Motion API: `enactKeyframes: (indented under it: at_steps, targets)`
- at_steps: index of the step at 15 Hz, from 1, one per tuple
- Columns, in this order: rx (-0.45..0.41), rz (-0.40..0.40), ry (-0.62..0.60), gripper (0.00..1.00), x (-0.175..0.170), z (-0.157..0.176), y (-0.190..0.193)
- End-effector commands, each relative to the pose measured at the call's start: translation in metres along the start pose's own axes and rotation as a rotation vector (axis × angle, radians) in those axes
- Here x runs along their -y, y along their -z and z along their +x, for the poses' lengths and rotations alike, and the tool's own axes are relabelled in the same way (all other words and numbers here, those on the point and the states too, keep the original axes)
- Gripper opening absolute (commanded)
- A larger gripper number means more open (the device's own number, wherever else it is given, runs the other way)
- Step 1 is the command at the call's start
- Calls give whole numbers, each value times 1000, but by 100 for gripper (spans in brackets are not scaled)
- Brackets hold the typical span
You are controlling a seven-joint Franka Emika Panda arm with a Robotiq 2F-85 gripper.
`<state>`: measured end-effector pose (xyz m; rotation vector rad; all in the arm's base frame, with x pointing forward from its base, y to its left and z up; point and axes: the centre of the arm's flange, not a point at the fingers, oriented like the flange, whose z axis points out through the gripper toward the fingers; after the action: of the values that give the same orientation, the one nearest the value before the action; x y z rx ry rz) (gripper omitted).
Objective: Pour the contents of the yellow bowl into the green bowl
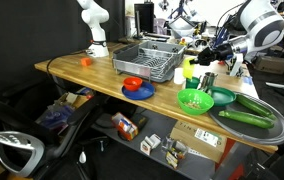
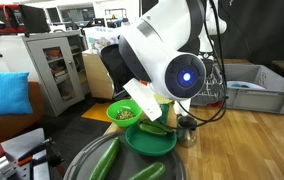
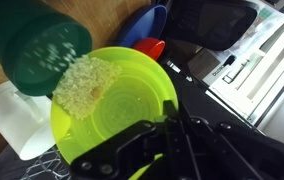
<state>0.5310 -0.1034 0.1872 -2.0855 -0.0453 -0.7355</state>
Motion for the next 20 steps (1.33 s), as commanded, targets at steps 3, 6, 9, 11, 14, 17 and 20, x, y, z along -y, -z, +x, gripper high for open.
enactKeyframes:
  at_steps: [3, 6, 9, 11, 14, 17, 20]
  targets:
    - [-41, 26, 11, 1, -2, -8, 3]
    - [-53, 28, 10, 1, -2, -9, 4]
    - [-67, 37, 11, 1, -2, -9, 4]
    - [-71, 48, 10, 1, -2, -11, 5]
    - [-77, 55, 9, 1, -2, -14, 8]
    - [-84, 58, 7, 1, -3, -17, 11]
    - [-98, 66, 9, 1, -4, -19, 13]
